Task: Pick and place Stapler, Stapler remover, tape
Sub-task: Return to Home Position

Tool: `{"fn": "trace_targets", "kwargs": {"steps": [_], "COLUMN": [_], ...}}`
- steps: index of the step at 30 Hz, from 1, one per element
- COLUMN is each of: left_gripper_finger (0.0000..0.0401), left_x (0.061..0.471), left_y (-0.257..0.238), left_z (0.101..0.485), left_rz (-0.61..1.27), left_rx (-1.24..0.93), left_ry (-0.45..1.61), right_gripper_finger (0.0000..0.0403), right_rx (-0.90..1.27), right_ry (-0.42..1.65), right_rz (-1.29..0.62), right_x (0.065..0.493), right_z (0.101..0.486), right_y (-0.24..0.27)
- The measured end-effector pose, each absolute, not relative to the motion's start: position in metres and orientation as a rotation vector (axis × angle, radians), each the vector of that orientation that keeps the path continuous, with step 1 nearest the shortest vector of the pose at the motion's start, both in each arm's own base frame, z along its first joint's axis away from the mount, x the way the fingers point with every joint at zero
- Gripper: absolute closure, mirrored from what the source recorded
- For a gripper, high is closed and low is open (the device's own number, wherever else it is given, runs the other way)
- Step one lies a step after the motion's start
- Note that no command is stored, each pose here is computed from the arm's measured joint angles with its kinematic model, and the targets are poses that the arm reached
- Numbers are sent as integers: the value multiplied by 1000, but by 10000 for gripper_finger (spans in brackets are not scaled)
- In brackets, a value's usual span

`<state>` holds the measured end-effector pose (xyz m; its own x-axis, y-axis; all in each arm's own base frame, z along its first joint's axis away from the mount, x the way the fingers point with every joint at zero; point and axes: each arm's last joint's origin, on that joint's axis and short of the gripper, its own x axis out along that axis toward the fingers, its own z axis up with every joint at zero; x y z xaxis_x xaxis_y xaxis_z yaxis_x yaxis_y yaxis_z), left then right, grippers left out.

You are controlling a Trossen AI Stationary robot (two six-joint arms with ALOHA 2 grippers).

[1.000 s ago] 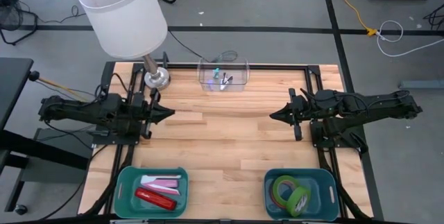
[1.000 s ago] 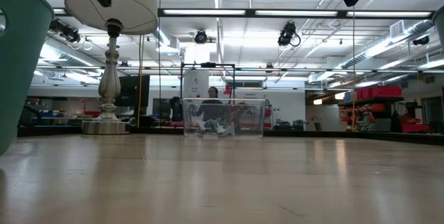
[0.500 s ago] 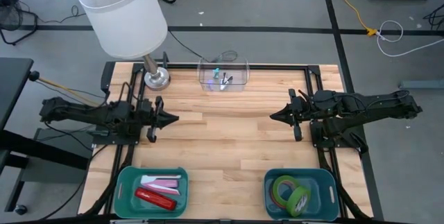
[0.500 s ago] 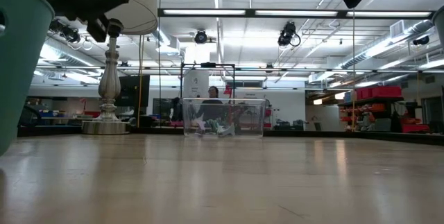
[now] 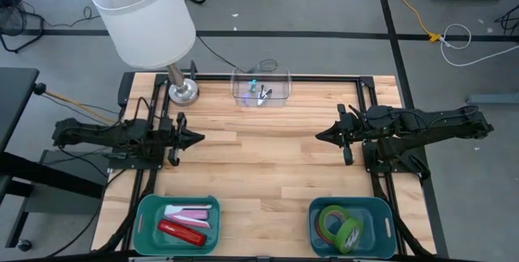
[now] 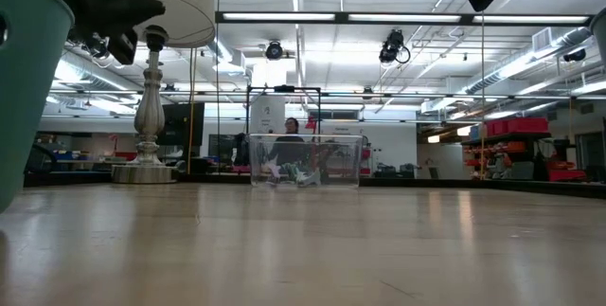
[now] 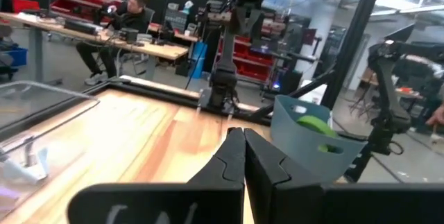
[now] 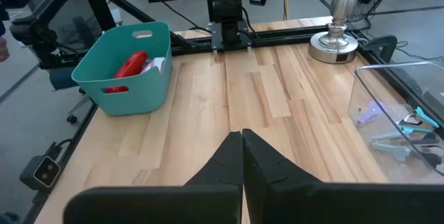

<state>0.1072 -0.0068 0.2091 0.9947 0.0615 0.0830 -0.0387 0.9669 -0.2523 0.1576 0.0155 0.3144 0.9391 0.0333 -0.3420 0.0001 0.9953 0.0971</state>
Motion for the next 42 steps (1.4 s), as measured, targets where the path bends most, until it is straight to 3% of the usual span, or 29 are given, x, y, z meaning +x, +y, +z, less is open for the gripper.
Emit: {"fn": "trace_targets", "kwargs": {"steps": [42], "left_gripper_finger": [382], "left_x": [99], "left_y": [-3], "left_z": [207], "left_rz": [143], "left_rx": [-281], "left_ry": [-91], "right_gripper_finger": [403], "right_rx": [75], "right_ry": [356], "right_rz": [20], "right_x": [160], "right_z": [313], "right_y": [16]}}
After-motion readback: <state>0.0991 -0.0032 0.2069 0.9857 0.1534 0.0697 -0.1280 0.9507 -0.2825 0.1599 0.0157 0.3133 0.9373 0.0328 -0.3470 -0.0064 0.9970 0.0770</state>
